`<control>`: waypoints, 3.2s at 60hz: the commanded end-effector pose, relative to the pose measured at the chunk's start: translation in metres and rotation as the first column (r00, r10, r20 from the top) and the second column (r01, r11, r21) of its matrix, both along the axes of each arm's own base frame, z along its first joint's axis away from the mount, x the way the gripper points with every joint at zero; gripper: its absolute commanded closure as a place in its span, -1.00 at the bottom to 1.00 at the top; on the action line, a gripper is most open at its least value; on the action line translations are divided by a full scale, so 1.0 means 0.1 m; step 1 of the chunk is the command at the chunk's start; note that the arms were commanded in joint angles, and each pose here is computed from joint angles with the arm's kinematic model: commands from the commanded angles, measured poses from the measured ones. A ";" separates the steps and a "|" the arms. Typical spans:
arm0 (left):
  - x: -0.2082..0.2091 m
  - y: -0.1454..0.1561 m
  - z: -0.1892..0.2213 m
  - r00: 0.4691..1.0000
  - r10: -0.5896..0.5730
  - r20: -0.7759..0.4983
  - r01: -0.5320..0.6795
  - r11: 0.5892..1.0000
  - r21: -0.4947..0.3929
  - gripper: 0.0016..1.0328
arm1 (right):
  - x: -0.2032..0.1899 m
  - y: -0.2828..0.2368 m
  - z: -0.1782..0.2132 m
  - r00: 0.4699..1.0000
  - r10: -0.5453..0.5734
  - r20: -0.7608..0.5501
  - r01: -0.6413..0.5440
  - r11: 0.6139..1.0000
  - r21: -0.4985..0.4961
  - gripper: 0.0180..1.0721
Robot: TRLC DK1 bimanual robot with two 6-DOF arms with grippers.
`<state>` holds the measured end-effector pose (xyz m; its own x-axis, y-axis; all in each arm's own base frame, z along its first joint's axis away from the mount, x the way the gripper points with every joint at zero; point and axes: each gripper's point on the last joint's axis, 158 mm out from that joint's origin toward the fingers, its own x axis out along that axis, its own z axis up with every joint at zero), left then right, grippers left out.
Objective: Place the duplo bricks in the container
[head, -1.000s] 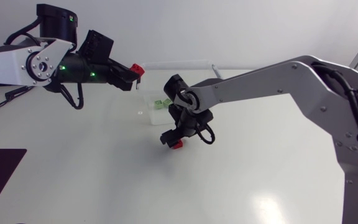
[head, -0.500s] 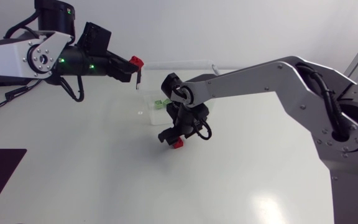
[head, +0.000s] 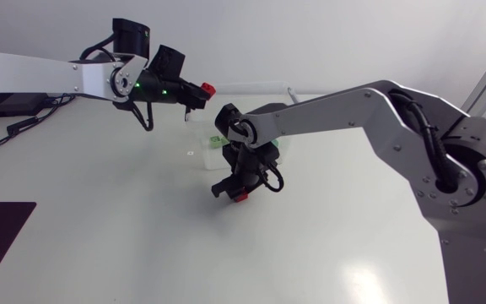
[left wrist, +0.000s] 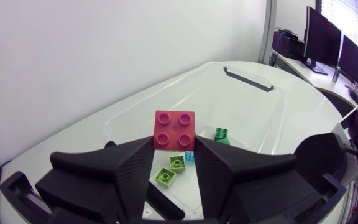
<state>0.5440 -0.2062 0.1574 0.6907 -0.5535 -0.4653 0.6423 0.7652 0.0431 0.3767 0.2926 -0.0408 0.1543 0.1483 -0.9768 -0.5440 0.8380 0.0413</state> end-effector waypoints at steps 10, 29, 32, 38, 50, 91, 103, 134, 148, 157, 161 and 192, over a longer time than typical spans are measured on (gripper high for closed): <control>0.13 -0.08 -0.02 1.000 0.003 -0.006 -0.003 1.000 -0.018 -0.69 | -0.21 -0.12 0.24 1.000 0.006 0.013 -0.007 1.000 0.018 0.48; -0.21 0.08 0.31 0.999 0.024 -0.027 -0.024 0.999 -0.025 -0.91 | 0.01 -0.38 1.36 0.973 -0.086 0.216 0.059 0.990 0.130 0.50; -0.28 0.17 0.38 0.999 0.044 -0.031 -0.045 0.999 -0.025 -0.91 | 0.10 -0.43 1.56 0.959 -0.110 0.260 0.072 0.986 0.151 0.50; -0.44 0.33 0.46 0.996 0.072 -0.049 -0.073 0.997 -0.021 -0.91 | 0.28 -0.51 1.89 0.926 -0.150 0.346 0.093 0.980 0.177 0.50; -0.82 0.61 0.43 0.990 0.116 -0.080 -0.115 0.993 0.009 -0.91 | 0.74 -0.54 2.30 0.857 -0.209 0.470 0.098 0.964 0.248 0.50; -1.82 1.07 0.36 0.968 0.251 0.015 -0.251 0.961 0.120 -0.91 | 1.54 -0.82 1.97 0.786 -0.251 0.565 0.144 0.963 0.227 -0.82; -1.92 1.21 0.52 0.952 0.299 0.071 -0.305 0.946 0.109 -0.91 | 1.30 -1.14 2.41 0.712 -0.264 0.651 0.147 0.962 0.229 -0.90; -2.17 1.56 0.72 0.896 0.400 0.195 -0.425 0.898 0.113 -0.91 | 0.52 -2.39 2.87 0.489 -0.366 0.792 0.297 0.923 0.243 -0.90; -2.28 1.83 0.91 0.840 0.455 0.295 -0.496 0.865 0.079 -0.91 | 0.11 -2.75 2.95 0.422 -0.393 0.817 0.341 0.904 0.258 -0.90; -2.38 1.89 0.90 0.824 0.461 0.330 -0.508 0.858 0.070 -0.91 | -0.13 -2.90 2.91 0.392 -0.400 0.828 0.360 0.896 0.262 -0.90; -2.44 1.90 0.89 0.816 0.462 0.347 -0.512 0.857 0.061 -0.91 | -0.25 -2.97 2.89 0.375 -0.406 0.833 0.369 0.890 0.267 -0.90; -2.75 2.03 0.79 0.729 0.502 0.465 -0.548 0.835 -0.043 -0.91 | -0.97 -3.14 2.63 0.265 -0.415 0.870 0.349 0.883 0.315 -0.90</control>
<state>0.2702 -0.0058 0.2505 0.9980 -0.0192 -0.0604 0.0372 0.9493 0.3121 0.2845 -0.0202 0.2359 0.9713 -0.1509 -0.1840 0.1137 0.9735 -0.1983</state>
